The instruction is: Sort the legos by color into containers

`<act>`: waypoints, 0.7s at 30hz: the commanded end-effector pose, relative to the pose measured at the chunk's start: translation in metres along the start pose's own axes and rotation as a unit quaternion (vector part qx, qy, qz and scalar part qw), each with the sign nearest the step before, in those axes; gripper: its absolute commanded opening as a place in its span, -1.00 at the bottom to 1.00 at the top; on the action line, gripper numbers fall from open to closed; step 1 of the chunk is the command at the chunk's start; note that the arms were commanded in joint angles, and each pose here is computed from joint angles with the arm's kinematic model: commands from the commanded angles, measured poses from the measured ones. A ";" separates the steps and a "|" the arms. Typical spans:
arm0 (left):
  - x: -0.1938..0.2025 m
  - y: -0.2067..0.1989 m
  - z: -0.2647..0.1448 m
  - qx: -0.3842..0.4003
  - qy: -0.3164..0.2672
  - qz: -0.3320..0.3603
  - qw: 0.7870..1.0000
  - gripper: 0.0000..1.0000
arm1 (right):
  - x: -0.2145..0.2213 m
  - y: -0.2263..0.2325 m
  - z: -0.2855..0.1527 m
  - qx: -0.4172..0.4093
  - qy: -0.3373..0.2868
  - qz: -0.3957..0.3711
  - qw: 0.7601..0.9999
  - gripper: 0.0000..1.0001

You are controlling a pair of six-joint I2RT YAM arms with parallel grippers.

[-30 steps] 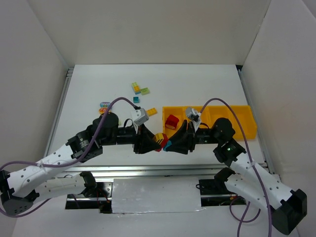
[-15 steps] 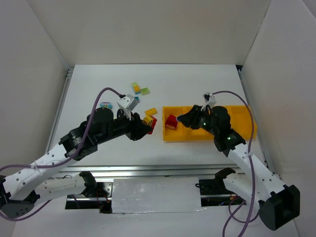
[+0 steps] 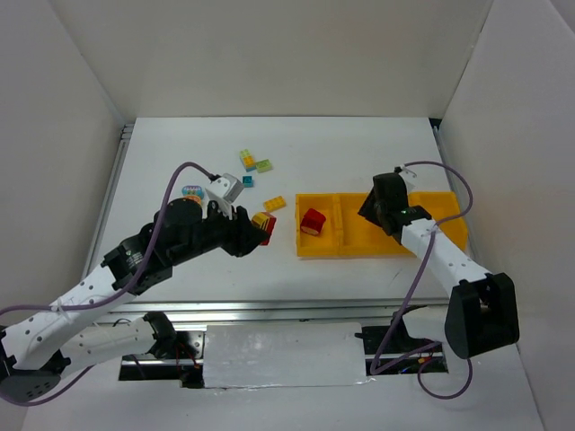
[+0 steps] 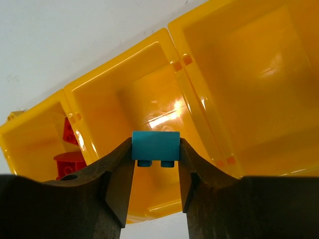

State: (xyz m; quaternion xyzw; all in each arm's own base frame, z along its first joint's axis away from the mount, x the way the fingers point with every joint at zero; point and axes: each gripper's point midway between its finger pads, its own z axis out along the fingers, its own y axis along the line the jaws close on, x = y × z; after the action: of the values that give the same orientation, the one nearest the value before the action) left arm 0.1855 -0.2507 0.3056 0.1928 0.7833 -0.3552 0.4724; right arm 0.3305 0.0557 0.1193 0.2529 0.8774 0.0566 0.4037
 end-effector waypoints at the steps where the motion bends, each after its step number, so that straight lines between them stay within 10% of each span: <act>1: -0.006 -0.002 -0.005 0.010 -0.018 -0.001 1.000 -1.00 | -0.016 0.013 0.001 -0.017 -0.010 -0.003 1.000 0.01; 7: -0.005 -0.007 -0.005 0.026 -0.019 0.003 0.999 -1.00 | -0.012 0.028 -0.004 -0.059 0.007 -0.008 0.998 0.72; 11: -0.003 -0.013 -0.002 0.044 -0.015 0.003 0.999 -1.00 | -0.011 0.062 -0.036 -0.183 0.015 -0.040 0.982 0.78; 16: -0.005 -0.046 -0.003 0.143 -0.019 0.009 0.990 -1.00 | 0.026 0.133 -0.171 -0.564 0.048 -0.118 0.816 0.76; 21: -0.004 -0.082 -0.015 0.257 -0.019 0.023 0.966 -1.00 | 0.035 0.140 -0.263 -0.725 0.033 -0.144 0.673 0.76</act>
State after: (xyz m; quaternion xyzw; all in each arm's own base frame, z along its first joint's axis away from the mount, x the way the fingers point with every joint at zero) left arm 0.1498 -0.2809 0.3106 0.2696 0.7264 -0.4630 0.4305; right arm 0.2388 0.2031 0.2662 -0.0970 0.7145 0.5287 0.4478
